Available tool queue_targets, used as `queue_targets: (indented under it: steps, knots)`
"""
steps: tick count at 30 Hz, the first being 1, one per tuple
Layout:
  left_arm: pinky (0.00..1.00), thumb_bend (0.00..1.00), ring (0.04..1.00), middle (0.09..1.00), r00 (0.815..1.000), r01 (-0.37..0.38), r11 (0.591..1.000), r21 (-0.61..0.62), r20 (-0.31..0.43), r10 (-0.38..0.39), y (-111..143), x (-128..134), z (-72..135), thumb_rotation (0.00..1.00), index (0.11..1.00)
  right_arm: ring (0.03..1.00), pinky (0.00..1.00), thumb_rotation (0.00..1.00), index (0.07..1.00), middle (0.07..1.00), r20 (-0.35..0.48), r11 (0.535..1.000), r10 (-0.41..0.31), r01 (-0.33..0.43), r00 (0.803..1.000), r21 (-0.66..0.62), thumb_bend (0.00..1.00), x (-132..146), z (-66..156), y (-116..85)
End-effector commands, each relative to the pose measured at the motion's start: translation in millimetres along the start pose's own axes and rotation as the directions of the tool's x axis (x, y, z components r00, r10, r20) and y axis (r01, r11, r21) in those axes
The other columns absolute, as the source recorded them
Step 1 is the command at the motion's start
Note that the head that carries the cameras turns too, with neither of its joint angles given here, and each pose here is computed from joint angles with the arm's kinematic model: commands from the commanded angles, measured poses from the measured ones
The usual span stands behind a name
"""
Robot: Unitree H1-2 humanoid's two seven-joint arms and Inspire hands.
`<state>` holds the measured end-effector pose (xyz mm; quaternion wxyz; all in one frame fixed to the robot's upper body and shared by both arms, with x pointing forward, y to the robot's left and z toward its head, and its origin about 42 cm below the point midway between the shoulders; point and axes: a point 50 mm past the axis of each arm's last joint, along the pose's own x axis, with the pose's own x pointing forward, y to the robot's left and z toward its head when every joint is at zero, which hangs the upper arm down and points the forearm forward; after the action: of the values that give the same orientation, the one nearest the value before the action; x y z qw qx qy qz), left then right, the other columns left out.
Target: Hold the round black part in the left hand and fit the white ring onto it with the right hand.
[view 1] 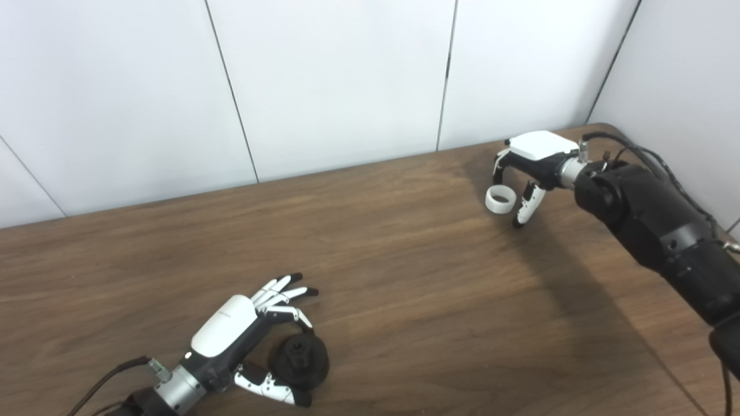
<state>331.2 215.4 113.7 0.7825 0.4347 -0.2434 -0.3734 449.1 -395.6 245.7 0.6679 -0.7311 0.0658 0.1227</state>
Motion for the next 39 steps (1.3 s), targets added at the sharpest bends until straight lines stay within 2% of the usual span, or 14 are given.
queue_targets:
  steps: [1,14,39]
  knots:
    - [1.00,0.53,1.000,0.896,0.992,0.121,0.992,0.029,-0.047,-0.119,-16,-18,-7,0.06,0.481,1.000,1.00,0.23,0.663,0.890,-0.005,0.997,-0.072,0.072,0.997,-0.009,0.95,-4,-8,-26]
    - [1.00,0.53,1.000,0.893,0.992,0.118,0.993,0.023,-0.040,-0.117,-16,-16,-4,0.06,0.481,1.000,1.00,0.24,0.651,0.883,0.021,0.997,-0.072,0.072,0.997,-0.020,0.91,4,-2,-26]
    - [1.00,0.53,1.000,0.894,0.992,0.121,0.992,0.024,-0.041,-0.120,-17,-17,-3,0.06,0.481,1.000,1.00,0.21,0.656,0.889,0.042,0.997,-0.064,0.066,0.997,-0.040,0.90,11,6,-28]
